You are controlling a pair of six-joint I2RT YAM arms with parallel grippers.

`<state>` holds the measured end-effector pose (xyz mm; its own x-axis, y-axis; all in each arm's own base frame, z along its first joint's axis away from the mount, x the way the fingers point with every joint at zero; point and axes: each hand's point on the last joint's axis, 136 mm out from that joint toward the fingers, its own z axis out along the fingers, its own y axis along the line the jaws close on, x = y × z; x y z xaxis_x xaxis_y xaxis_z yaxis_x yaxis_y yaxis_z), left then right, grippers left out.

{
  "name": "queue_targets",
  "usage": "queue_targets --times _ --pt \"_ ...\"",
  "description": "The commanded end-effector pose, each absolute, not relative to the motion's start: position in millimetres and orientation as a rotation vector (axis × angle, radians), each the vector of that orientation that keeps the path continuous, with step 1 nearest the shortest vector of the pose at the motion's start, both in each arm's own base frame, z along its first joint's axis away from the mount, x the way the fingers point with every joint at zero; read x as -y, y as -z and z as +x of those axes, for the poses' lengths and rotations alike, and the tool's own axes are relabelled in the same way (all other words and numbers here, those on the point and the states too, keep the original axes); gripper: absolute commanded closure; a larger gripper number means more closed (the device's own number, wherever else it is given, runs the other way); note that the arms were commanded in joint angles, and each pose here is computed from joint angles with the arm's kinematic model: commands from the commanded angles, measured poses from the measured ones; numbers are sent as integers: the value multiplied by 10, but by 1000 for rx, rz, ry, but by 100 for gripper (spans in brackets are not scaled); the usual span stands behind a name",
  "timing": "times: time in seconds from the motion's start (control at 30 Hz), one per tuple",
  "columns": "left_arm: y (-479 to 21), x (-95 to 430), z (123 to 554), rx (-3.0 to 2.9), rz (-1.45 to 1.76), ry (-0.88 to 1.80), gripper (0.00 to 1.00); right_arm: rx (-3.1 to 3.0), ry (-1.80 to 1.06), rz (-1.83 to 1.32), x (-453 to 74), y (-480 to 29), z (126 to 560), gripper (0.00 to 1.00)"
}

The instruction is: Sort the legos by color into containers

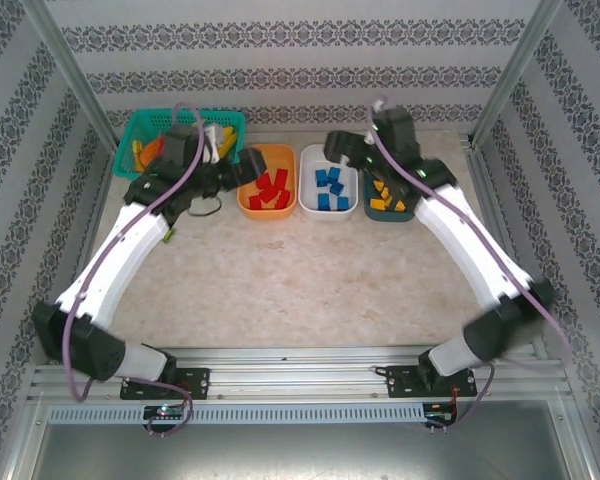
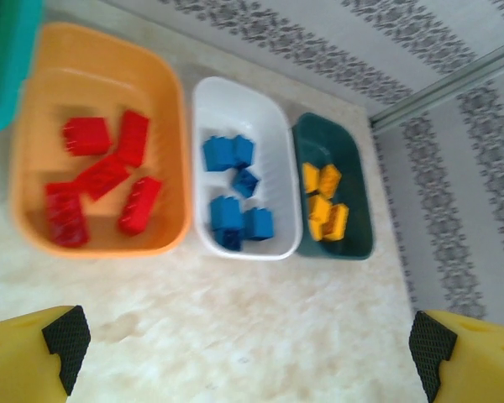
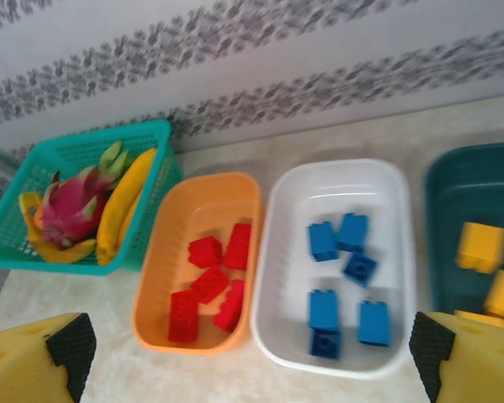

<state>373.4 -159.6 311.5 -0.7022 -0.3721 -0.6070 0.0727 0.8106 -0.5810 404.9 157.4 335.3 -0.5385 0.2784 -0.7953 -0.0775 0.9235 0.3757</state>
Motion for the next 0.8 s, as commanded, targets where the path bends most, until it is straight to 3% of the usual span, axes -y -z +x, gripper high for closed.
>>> queue_targets --times 0.0,0.13,0.3,0.5,0.77 --pt "-2751 1096 3411 -2320 -245 436 0 -2159 -157 288 -922 -2819 3814 2" --pt "-2511 238 3110 -2224 -532 -40 0 -2209 -47 452 -212 -2226 3399 2" --pt "-2115 -252 2934 -2076 -456 -400 0 -2021 165 300 164 -1761 3237 2" --pt "-1509 -154 3033 -2243 -122 -438 0 -2071 222 239 236 -1255 3258 2" --pt "-966 -138 3313 -2276 -115 -351 0 -2048 177 162 173 -1125 3654 2"
